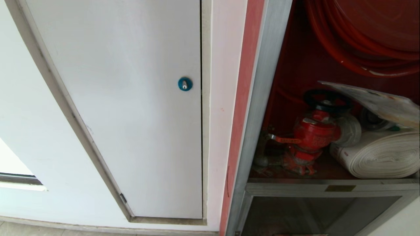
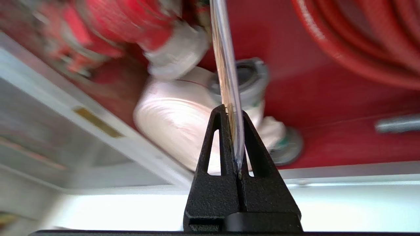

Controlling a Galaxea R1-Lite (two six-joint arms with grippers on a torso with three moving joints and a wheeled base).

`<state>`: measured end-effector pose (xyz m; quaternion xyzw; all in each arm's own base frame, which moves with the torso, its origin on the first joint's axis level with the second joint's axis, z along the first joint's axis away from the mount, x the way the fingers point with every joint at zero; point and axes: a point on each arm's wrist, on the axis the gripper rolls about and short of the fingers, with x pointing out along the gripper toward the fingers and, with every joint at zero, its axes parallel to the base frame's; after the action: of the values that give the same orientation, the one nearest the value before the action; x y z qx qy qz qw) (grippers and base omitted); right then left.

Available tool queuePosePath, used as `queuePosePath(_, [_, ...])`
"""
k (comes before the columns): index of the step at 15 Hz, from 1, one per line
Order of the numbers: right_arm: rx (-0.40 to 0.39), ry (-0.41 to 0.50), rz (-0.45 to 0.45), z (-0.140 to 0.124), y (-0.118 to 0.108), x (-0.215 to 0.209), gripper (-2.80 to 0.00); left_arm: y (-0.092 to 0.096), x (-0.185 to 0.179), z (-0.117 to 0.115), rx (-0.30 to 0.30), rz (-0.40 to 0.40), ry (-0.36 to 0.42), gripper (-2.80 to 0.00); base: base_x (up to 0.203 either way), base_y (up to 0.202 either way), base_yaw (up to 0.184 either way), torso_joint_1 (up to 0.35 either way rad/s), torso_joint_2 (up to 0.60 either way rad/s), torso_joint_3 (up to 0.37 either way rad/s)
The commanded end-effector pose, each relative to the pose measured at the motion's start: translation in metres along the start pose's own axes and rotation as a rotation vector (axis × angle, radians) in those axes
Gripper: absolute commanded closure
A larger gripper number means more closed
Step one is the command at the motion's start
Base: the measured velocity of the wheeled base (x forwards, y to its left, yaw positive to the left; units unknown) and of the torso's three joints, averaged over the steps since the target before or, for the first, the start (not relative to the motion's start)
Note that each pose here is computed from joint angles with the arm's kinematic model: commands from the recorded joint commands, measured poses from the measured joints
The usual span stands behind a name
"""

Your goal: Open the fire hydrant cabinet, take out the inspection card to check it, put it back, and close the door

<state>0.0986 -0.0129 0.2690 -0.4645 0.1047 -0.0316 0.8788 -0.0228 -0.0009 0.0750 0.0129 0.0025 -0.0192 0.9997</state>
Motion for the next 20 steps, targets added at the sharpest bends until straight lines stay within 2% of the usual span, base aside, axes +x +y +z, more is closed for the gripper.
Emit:
queuePosePath(1, [0.023, -0.019, -0.005, 0.0, -0.001, -0.007, 0.0, 0.0, 0.0, 0.0, 0.0, 0.0, 0.001, 0.0, 0.0, 0.0, 0.0, 0.0, 0.0, 0.0])
queuePosePath(5, [0.227, -0.047, 0.083, -0.003, 0.007, -0.024, 0.0, 0.0, 0.0, 0.0, 0.0, 0.0, 0.001, 0.0, 0.0, 0.0, 0.0, 0.0, 0.0, 0.0])
queuePosePath(11, [0.447, -0.121, 0.216, -0.005, 0.015, -0.046, 0.0, 0.0, 0.0, 0.0, 0.0, 0.0, 0.001, 0.0, 0.0, 0.0, 0.0, 0.0, 0.0, 0.0])
queuePosePath(16, [0.582, -0.203, 0.344, -0.008, 0.024, -0.071, 0.0, 0.0, 0.0, 0.0, 0.0, 0.0, 0.001, 0.0, 0.0, 0.0, 0.0, 0.0, 0.0, 0.0])
queuePosePath(20, [0.704, -0.273, 0.517, -0.012, 0.035, -0.092, 0.0, 0.0, 0.0, 0.0, 0.0, 0.0, 0.001, 0.0, 0.0, 0.0, 0.0, 0.0, 0.0, 0.0])
